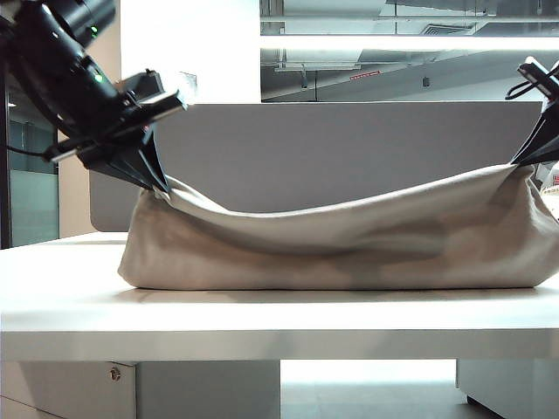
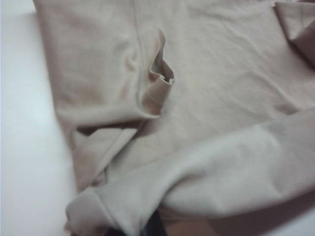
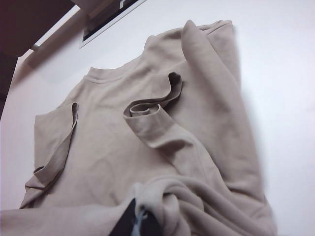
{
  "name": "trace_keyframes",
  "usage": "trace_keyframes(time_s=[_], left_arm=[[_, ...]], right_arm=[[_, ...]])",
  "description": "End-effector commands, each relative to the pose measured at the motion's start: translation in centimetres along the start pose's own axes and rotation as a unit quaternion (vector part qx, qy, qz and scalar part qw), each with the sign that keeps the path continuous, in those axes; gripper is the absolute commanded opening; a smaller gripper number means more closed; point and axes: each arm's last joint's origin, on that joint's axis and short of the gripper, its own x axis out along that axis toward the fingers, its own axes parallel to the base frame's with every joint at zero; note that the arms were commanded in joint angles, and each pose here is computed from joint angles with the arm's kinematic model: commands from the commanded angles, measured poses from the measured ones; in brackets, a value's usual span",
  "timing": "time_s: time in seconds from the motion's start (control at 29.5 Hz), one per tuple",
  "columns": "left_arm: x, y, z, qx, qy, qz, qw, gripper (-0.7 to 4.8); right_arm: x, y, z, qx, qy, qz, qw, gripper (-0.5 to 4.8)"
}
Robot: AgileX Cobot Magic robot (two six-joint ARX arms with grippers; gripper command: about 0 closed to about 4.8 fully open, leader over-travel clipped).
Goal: Fold the bottom side of the T-shirt horizontally towards the center, about one-third of the way, then fold the sleeve back towards the center, creating a straight line along the edge of the T-shirt, and finally fold the bottom of the T-shirt up towards the top, creating a neat rectangle.
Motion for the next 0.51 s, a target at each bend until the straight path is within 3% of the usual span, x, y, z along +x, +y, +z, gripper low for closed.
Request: trace_keyframes(time_s=[0.03,0.17,0.51], left_arm=[[0.7,0.4,1.0,0.011,-0.01,0.007,1.0,-0.06],[1.7,0.9,2.1,0.02,-0.015,0.027,0.999,-0.06],[2.9,4.1,5.6,-0.002,-0.04,0.053,0.998,-0.06]], right_arm=[[0.7,0.0,1.0,-0.005,-0.006,0.002,1.0,-0.03],[2.0,-0.6,2.2,-0.003,-0.004,0.001,1.0,-0.03],[4.6,-1.1,5.3,-0.015,-0.017,0.008,1.0,-0.03]])
